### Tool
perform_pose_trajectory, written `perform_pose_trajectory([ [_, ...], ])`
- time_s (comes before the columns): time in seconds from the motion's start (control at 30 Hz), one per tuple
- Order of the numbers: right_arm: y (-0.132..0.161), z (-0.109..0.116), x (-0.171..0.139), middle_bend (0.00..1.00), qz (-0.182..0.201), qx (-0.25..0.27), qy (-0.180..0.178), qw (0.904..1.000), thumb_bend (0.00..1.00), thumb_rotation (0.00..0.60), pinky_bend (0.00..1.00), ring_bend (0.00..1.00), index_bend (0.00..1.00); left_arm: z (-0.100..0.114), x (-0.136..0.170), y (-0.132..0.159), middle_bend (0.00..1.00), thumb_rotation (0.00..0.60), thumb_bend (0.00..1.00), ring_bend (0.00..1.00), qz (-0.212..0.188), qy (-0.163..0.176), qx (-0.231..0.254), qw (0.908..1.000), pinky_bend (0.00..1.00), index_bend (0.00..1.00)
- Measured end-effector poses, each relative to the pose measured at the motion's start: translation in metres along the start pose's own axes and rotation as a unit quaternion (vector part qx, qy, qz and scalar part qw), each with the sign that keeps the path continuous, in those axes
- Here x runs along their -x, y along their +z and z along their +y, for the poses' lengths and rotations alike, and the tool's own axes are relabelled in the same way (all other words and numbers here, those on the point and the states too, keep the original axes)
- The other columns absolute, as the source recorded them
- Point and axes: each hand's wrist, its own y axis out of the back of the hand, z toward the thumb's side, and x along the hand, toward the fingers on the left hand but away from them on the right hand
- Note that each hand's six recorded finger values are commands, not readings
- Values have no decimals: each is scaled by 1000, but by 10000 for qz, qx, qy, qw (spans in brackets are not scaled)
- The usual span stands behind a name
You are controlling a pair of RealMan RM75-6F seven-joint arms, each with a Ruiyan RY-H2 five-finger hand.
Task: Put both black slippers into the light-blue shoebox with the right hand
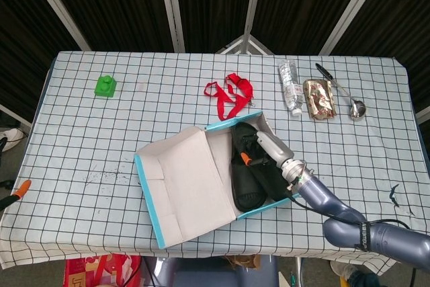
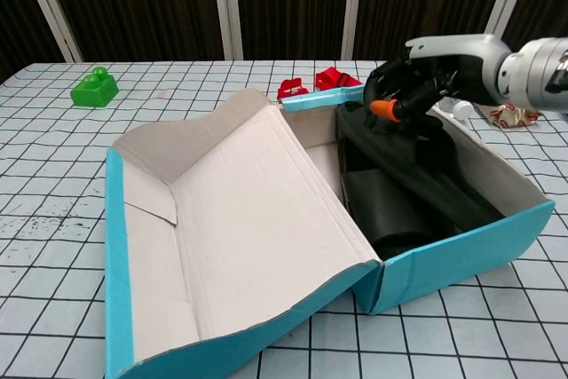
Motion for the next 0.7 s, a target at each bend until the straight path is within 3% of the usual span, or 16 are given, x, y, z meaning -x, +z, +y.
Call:
perform_pose_trajectory([
  [0.1, 15, 7, -8, 433, 144, 157, -70, 9997, 524, 600, 606, 538, 531, 0, 2, 3, 0, 600, 120, 0, -75, -53, 64, 9999, 16, 6],
  [0.17, 27, 10, -15, 341, 257, 306, -88, 9992, 523, 600, 374, 425, 451, 0, 2, 5, 0, 600, 120, 0, -131, -73, 106, 9998, 16, 6],
  [0.27, 42, 15, -27, 227, 429, 576, -99, 9974, 520, 600, 198, 273, 376, 2, 4, 8, 0, 600, 121, 0, -212, -77, 192, 9996, 16, 6],
  [0.37, 51, 23, -41, 169, 588, 622, -168, 9962, 491, 600, 138, 163, 320, 5, 7, 9, 0, 600, 120, 0, -282, -108, 244, 9992, 16, 6],
  [0.5, 46, 37, -59, 141, 672, 69, -486, 9965, 466, 600, 118, 112, 283, 7, 11, 7, 0, 600, 120, 0, -305, -210, 213, 9991, 16, 6],
  [0.63, 32, 49, -82, 137, 591, -1099, -1010, 9870, 459, 600, 118, 106, 278, 5, 15, 4, 0, 600, 121, 0, -238, -468, 45, 9986, 16, 6],
  [0.7, 22, 54, -97, 137, 457, -1907, -1339, 9714, 459, 600, 118, 106, 276, 4, 17, 5, 0, 600, 121, 0, -204, -593, -30, 9980, 16, 6],
])
